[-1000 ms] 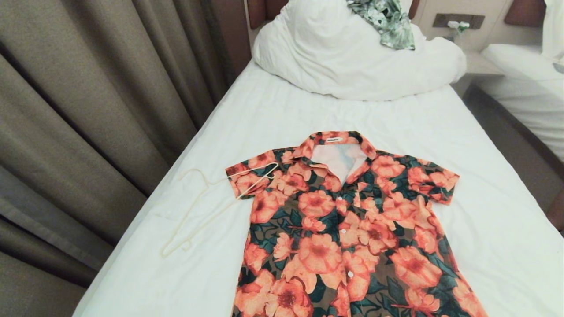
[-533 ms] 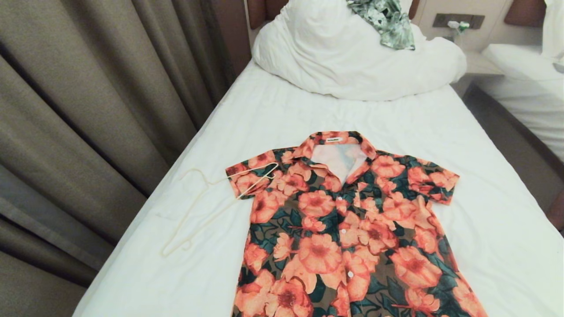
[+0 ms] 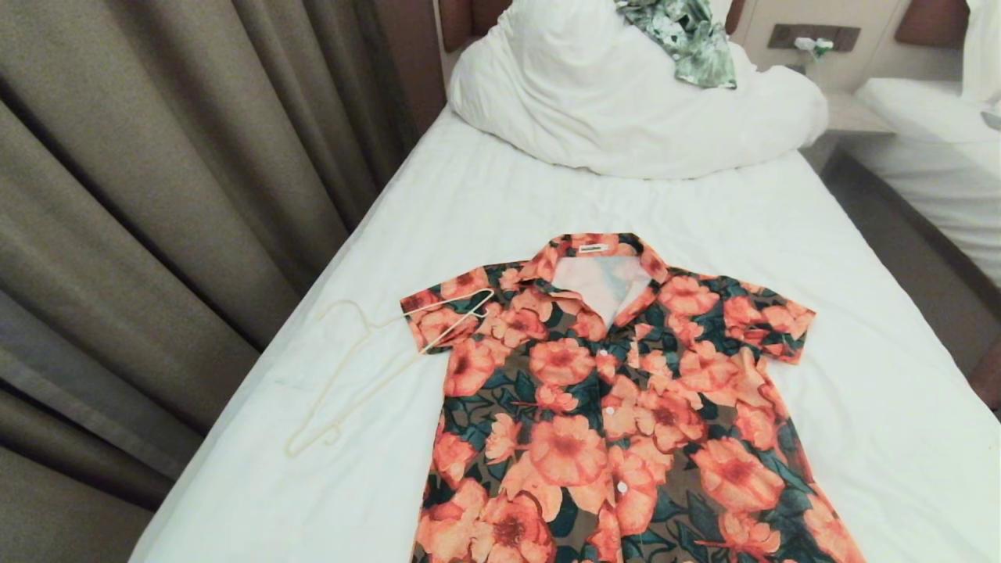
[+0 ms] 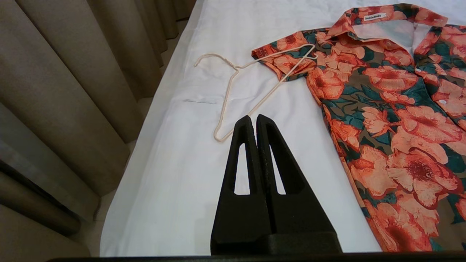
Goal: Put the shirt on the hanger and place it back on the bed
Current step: Lift the shirt and hanger
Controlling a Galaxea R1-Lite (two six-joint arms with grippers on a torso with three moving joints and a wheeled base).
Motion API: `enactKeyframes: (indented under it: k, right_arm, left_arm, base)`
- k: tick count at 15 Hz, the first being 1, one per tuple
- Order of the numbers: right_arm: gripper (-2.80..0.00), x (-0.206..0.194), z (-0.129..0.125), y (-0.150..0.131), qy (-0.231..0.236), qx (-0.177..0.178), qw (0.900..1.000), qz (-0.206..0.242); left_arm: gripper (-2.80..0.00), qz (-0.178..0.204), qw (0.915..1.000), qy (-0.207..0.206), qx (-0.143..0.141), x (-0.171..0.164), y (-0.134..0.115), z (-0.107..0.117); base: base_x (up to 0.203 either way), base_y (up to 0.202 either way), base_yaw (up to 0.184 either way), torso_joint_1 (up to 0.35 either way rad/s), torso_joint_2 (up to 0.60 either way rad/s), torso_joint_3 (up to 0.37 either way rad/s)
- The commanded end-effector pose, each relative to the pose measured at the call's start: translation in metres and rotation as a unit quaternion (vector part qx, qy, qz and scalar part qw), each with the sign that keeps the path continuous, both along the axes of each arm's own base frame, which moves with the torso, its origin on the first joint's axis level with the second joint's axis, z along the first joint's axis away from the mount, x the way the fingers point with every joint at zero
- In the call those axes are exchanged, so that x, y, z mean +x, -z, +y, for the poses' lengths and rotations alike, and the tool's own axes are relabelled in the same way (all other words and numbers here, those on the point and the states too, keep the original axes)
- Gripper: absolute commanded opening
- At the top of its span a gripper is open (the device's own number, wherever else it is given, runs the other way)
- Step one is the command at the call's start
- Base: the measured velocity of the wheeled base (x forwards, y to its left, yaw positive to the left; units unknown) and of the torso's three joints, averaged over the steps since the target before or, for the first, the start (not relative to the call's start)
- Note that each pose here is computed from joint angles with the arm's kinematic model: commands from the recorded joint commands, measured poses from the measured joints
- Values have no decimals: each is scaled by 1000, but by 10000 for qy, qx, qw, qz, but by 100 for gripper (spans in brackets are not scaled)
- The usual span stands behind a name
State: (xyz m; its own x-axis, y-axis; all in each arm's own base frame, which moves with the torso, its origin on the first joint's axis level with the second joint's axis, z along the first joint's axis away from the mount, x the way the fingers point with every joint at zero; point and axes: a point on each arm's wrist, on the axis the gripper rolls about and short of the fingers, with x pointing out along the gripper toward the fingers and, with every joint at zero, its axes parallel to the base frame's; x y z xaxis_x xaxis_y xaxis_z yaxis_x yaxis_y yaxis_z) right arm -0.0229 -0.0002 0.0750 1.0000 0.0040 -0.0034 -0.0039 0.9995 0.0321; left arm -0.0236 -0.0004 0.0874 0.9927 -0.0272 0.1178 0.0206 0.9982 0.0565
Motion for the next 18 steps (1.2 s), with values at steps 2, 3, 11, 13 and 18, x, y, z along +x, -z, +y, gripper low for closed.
enactKeyframes:
  k: [2, 3, 11, 13, 18]
  right_arm:
    - [-280, 0, 0, 0, -3, 0, 10000, 6]
    - [-280, 0, 0, 0, -3, 0, 10000, 6]
    - [-280, 0, 0, 0, -3, 0, 10000, 6]
    - [-280, 0, 0, 0, -3, 0, 10000, 6]
    - [-280, 0, 0, 0, -6, 0, 10000, 6]
  left_arm:
    - [-280, 206, 9998, -3, -25, 3, 11, 0]
    - [-280, 231, 9997, 19, -23, 3, 12, 0]
    - [-280, 362, 9968, 568, -429, 6, -36, -2]
    - [-280, 789, 9893, 913, -821, 21, -58, -3]
    - [-280, 1536, 9691, 1485, -1232, 61, -95, -10]
  base:
    - [0, 0, 0, 0, 0, 0]
    - [0, 0, 0, 0, 0, 0]
    - [0, 0, 0, 0, 0, 0]
    - [0, 0, 0, 0, 0, 0]
    - [0, 0, 0, 0, 0, 0]
